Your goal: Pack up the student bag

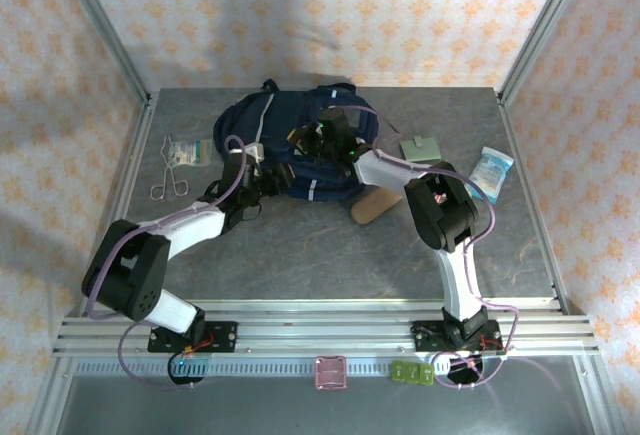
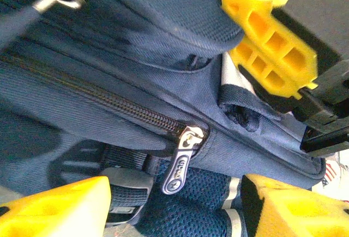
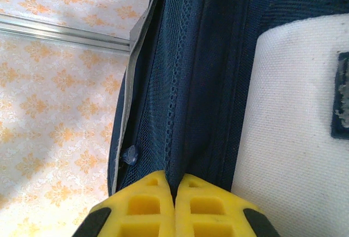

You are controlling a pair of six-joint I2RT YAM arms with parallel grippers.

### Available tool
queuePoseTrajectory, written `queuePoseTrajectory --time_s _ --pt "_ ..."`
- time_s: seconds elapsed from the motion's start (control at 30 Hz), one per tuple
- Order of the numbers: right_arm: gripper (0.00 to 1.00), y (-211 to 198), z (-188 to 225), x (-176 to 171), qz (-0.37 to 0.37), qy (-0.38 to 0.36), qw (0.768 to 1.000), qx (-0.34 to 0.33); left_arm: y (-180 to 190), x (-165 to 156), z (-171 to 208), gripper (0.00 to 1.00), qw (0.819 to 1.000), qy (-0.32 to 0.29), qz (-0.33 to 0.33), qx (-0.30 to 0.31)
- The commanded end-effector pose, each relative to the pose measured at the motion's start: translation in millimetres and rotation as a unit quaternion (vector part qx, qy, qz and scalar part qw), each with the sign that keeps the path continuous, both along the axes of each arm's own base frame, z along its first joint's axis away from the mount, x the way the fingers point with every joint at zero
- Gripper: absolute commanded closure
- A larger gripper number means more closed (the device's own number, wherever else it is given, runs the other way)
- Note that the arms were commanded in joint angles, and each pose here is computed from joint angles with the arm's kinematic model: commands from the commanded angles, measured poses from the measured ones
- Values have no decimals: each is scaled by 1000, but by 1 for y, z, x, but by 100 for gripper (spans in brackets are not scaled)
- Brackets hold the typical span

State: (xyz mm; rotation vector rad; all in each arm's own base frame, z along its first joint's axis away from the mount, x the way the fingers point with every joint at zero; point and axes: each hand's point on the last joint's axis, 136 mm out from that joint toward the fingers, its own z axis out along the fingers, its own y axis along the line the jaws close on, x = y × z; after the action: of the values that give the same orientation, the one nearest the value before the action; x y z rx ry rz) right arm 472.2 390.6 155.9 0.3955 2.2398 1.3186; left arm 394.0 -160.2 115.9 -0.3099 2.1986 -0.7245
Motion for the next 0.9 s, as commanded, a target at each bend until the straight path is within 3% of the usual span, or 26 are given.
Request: queuePoseTrajectory --time_s 0.0,0.13,0.27,0.43,0.53,0.63,0.7,0.83,0.87 --pt "100 11 91 -2 19 -99 992 75 -15 12 17 35 999 -19 -26 -34" --pt "100 11 91 -2 19 -100 992 75 -24 15 17 42 998 -23 -44 -49" --pt "100 13 89 -2 22 -97 992 76 -31 19 16 64 996 -25 -58 -59" --pt "100 15 88 -3 25 -95 992 79 -29 28 9 64 998 -14 -47 -47" --pt "100 16 90 -4 26 -96 992 80 -23 33 1 53 999 -1 -28 -30" --pt "100 16 90 -4 27 -96 992 82 -17 35 -5 57 1000 0 -11 -22" --pt "100 17 91 -5 27 -97 991 83 -14 37 -8 72 1000 -3 -1 -19" --pt "100 17 92 -5 28 -99 991 83 -10 39 -15 84 1000 8 12 -8" --pt "100 17 92 -5 28 -98 991 83 -8 39 -16 91 1000 8 15 -5"
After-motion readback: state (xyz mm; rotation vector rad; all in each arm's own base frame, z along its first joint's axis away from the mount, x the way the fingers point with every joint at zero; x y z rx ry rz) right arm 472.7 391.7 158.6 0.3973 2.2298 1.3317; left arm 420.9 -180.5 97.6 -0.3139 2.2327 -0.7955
